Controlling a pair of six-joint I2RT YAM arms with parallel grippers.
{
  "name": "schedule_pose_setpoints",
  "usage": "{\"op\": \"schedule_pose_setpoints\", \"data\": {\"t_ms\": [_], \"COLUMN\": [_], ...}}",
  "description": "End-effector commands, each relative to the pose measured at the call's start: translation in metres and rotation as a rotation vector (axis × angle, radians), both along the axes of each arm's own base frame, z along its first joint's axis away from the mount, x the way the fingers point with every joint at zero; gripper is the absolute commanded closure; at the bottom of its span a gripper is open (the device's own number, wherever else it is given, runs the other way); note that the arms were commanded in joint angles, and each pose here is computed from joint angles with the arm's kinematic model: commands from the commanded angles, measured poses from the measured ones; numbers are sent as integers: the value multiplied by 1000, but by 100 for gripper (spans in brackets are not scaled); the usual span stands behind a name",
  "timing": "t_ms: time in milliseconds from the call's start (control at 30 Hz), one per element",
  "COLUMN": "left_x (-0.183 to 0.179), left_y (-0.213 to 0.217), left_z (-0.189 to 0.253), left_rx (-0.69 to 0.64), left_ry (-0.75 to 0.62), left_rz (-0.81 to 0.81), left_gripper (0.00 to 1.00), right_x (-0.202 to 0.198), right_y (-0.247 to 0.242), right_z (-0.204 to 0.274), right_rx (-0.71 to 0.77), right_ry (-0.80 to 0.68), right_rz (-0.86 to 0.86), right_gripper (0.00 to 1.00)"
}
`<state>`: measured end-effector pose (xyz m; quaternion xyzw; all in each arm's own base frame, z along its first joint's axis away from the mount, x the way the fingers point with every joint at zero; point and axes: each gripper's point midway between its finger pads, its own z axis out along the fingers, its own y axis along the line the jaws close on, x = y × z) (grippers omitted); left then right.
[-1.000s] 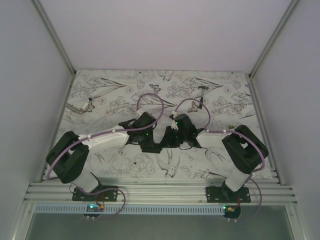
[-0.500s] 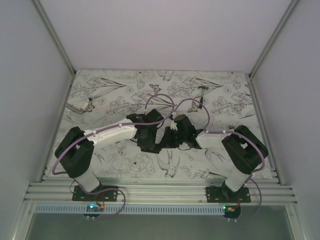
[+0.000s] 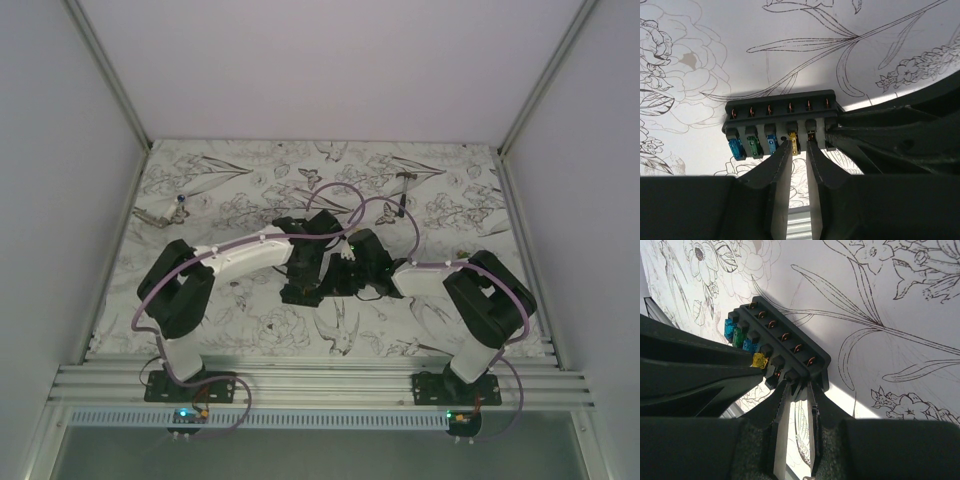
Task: Snap on the fuse box
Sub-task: Install the fuse at the fuse box base.
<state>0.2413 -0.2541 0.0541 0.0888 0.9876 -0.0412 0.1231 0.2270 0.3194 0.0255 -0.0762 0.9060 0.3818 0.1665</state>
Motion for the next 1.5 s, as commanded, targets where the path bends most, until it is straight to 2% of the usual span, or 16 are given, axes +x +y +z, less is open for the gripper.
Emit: {"op": "schedule_pose_setpoints", "data": {"t_ms": [0,133,500,1000,1300,1467], "left_x": [-11,-14,-18,-15,-17,-21], "left_y": [9,14,21,10,13,16], "left_z": [-6,-6,1,-6,-13,-18], "left_rx": [48,69,86,77,92,102], "left_ry": [60,70,78,104,117,134], "left_rz": [-9,0,32,27,34,42], "left_gripper": [80,83,79,80,87,97], "right_x": [-11,-11,-12,-12,-13,-12], "right_y": [-28,-28,-27,-27,-27,-26], "right_z": [-40,-40,-39,-39,-39,-37], "right_rx": [-153,-151,-144,-141,-140,-136], "right_ry": [44,45,44,42,42,40], "right_rz": [-23,-21,-16,-15,-15,-14], "right_gripper": [78,78,78,78,78,78]}}
